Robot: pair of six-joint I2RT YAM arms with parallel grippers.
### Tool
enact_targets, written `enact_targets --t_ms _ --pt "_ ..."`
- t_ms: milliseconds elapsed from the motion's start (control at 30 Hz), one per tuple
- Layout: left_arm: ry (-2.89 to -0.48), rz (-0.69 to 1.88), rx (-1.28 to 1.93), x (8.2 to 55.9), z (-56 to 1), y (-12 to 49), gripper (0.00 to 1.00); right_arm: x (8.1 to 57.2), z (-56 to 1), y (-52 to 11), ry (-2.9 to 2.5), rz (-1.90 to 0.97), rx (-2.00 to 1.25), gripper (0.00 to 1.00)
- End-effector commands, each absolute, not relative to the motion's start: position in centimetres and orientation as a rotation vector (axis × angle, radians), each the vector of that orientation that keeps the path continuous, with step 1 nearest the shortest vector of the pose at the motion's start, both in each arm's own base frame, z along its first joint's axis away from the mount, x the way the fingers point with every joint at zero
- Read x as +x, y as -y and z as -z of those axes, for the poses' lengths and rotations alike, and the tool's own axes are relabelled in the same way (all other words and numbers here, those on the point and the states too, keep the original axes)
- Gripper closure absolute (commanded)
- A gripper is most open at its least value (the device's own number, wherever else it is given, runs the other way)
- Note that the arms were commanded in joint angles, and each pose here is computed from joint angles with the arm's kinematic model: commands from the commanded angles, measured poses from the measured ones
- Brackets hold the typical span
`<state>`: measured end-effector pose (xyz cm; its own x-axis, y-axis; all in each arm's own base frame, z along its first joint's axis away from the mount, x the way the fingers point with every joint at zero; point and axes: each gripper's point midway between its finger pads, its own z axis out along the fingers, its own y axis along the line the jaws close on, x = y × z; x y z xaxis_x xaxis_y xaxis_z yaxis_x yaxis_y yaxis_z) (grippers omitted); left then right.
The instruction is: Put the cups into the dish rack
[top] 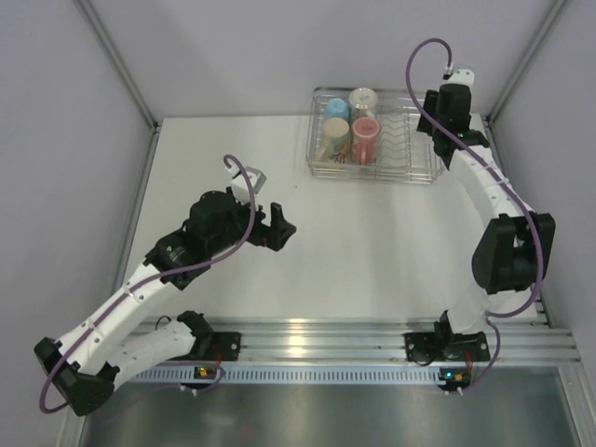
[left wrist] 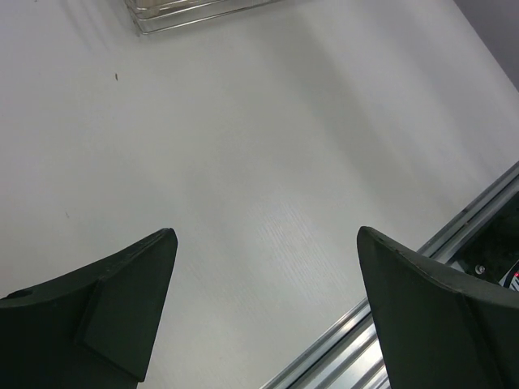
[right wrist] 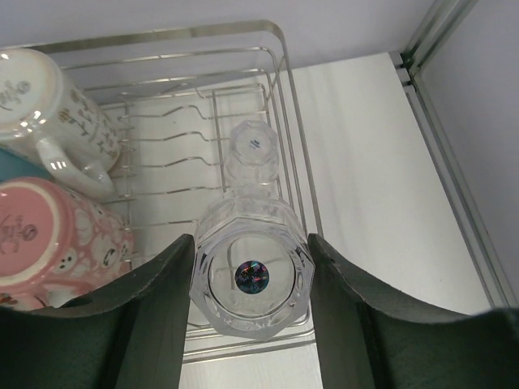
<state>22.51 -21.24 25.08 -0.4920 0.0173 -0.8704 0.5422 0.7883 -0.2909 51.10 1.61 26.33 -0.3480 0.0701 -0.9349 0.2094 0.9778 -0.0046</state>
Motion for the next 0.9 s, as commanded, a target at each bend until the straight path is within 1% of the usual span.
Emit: enact_targets --t_ms 0,133,433,867 --pt "-1.947 0.675 0.435 22.3 -26.4 20.9 0.02 52.4 -27.2 -0.7 -1.910 0.137 0.203 1.00" --pt "-1.952 0.664 0.427 22.4 -26.1 20.7 0.02 53.9 -23.7 -0.5 -1.974 0.113 0.215 1.00" --pt "-1.947 0.675 0.438 22.1 -26.3 20.8 0.02 56.0 -18.7 -0.6 -2.043 0.094 0.235 1.00" --pt "-1.958 0.693 0.447 21.9 -26.0 21.1 0.02 56.9 -15.4 0.3 -2.104 0.149 0.253 1.00"
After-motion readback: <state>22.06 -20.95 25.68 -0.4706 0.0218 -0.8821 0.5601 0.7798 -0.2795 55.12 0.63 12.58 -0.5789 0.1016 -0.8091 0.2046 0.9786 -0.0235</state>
